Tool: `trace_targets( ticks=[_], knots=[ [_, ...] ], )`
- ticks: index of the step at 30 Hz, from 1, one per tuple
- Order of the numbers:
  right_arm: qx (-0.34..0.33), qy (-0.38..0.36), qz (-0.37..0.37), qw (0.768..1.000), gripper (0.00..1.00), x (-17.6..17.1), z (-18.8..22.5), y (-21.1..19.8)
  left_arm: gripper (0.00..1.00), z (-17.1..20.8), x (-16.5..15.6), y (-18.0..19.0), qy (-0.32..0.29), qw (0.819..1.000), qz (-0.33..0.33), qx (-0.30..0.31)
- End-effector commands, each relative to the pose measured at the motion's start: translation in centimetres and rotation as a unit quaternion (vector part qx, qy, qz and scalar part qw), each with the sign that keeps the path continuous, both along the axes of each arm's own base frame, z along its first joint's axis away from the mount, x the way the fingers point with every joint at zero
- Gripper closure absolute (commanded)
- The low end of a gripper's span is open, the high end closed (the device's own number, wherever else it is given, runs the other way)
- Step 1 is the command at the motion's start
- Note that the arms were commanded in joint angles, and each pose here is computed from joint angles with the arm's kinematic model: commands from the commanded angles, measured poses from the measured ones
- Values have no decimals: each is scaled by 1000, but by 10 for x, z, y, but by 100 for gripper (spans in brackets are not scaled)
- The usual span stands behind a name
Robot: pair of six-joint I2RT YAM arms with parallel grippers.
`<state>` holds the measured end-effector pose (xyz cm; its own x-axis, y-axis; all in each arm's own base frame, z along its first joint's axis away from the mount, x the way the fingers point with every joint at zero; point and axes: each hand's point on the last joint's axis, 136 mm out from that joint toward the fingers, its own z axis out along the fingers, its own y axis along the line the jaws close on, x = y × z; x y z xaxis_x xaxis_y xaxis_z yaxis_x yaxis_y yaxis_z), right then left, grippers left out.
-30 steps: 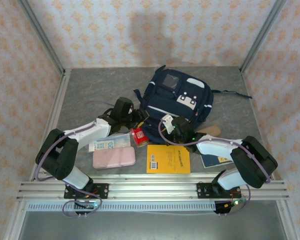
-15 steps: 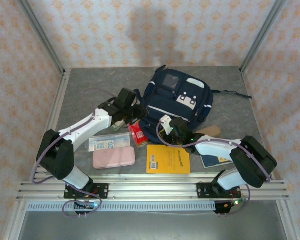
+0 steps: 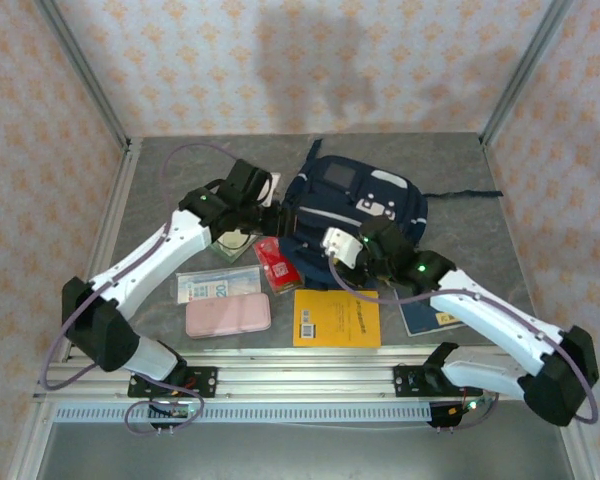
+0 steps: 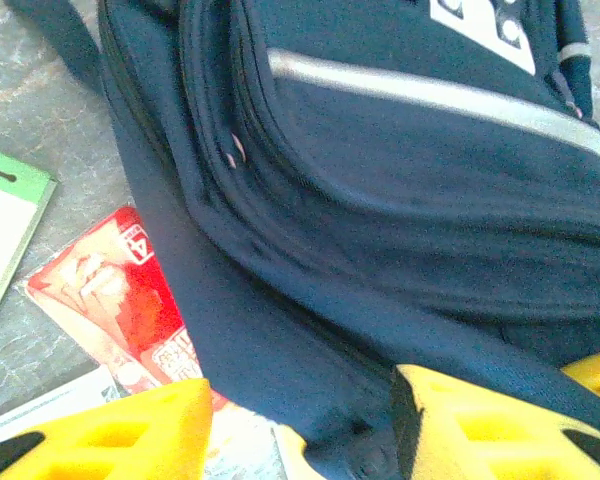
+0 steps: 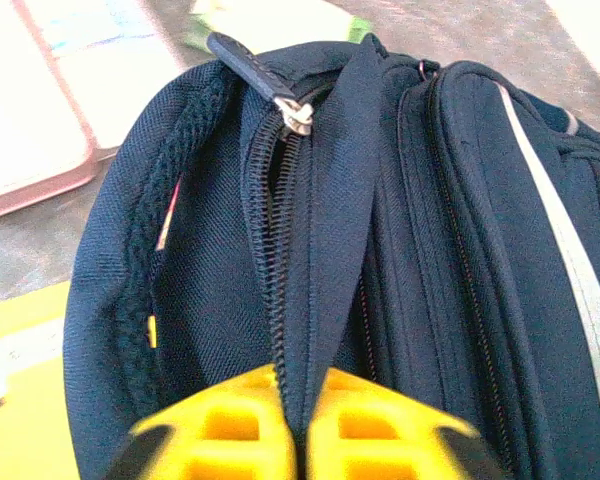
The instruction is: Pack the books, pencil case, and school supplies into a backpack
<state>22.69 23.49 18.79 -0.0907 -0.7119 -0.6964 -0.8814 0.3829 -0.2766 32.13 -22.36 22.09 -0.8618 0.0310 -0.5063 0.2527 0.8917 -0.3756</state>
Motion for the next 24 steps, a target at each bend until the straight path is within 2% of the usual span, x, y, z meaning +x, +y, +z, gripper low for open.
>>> trace_targets(
  ticks=[1, 5, 7, 8, 10, 12, 14, 16, 18, 20, 24],
  knots=[
    [-10, 57, 37, 998, 49, -33, -13, -7, 50, -2, -18, 7, 6, 1000, -17, 4],
    [57, 44, -5, 997, 46, -16, 17, 5, 50, -10, -24, 16, 9, 1000, -9, 15],
    [71, 34, -22, 997, 54, -3, 24, 12, 49, -13, -27, 19, 12, 1000, -4, 18],
    [82, 36, -53, 995, 58, 10, 28, 15, 49, -15, -29, 22, 13, 1000, 0, 19],
    [79, 52, -107, 990, 65, 32, 30, 19, 49, -18, -31, 28, 15, 999, 16, 24],
    [63, 84, -187, 977, 63, 56, 20, 19, 49, -21, -33, 33, 19, 999, 27, 28],
    [25, 118, -192, 974, 63, 62, 1, 27, 48, -22, -37, 41, 16, 999, 39, 30],
    [-6, 131, -195, 972, 56, 62, -18, 35, 47, -24, -40, 49, 16, 998, 51, 29],
    [-41, 131, -226, 964, 41, 68, -34, 33, 47, -29, -41, 58, 21, 997, 65, 26],
    [-85, 132, -223, 962, 26, 66, -48, 33, 47, -34, -42, 65, 29, 997, 74, 18],
    [-141, 94, -205, 964, 20, 60, -64, 37, 46, -46, -44, 67, 41, 996, 75, 11]
  ],
)
